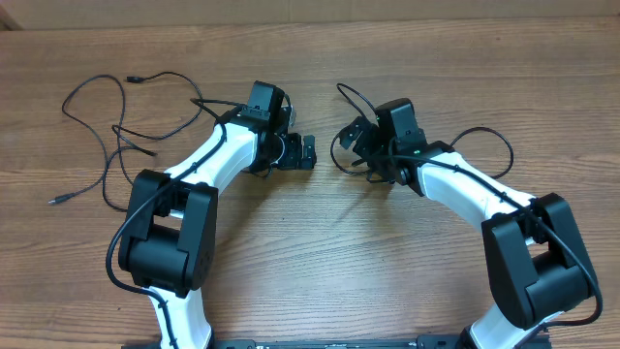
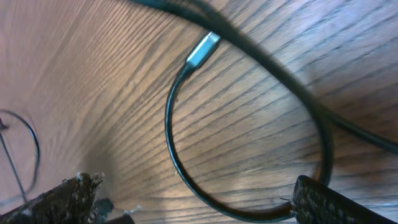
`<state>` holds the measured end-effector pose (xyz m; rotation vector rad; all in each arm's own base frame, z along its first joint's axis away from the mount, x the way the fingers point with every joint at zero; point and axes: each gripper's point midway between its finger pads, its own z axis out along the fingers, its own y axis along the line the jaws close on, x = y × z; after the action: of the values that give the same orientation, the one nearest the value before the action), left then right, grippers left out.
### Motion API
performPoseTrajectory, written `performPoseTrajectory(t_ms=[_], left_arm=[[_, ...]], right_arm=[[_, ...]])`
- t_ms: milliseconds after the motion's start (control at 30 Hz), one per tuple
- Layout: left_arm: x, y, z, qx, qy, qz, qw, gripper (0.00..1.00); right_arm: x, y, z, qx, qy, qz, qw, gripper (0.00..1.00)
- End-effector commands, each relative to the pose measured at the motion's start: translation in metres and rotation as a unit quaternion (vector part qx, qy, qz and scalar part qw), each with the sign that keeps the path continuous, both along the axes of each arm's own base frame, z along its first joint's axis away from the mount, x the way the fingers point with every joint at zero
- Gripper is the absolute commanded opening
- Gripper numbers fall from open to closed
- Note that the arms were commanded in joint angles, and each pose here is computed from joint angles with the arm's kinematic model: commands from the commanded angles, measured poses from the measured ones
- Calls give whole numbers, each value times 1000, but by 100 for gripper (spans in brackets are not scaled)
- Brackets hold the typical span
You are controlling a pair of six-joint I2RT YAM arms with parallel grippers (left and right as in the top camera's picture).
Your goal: Untangle cables
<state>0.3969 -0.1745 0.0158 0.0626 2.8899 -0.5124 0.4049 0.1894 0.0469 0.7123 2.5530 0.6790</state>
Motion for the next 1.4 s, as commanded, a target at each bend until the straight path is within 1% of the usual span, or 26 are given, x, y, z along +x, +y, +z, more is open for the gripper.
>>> performPoseTrajectory(t_ms=[0,133,267,367,533,733,1000,1167,1367], left_arm=[[-18,10,-29,28,36,-4,999,99],[-18,10,-29,28,36,-4,999,100],[-18,10,-29,28,36,-4,999,100],[-18,10,-29,28,36,-4,999,100],[-18,10,-29,28,35,-4,999,100],[-17,10,-29,27,34,-4,999,100],[-16,9,-29,27,32,-4,999,100],[-16,9,-29,27,32,-4,999,100],[-16,9,-29,27,33,-4,999,99]], right_arm=[[3,-8,-2,-38,-21,22,999,100],[12,-22,0,-50,-32,5,998,100],[23,-45,1,-71,-43,-31,996,100],[30,-56,4,-71,-50,-45,995,100],[34,-75,3,-78,-47,-62,994,100],[33,-71,3,-55,-43,-38,997,100],[32,-47,12,-49,-82,76,992,100],[32,-47,12,-51,-84,80,992,100],[40,-46,18,-68,-116,101,986,100]])
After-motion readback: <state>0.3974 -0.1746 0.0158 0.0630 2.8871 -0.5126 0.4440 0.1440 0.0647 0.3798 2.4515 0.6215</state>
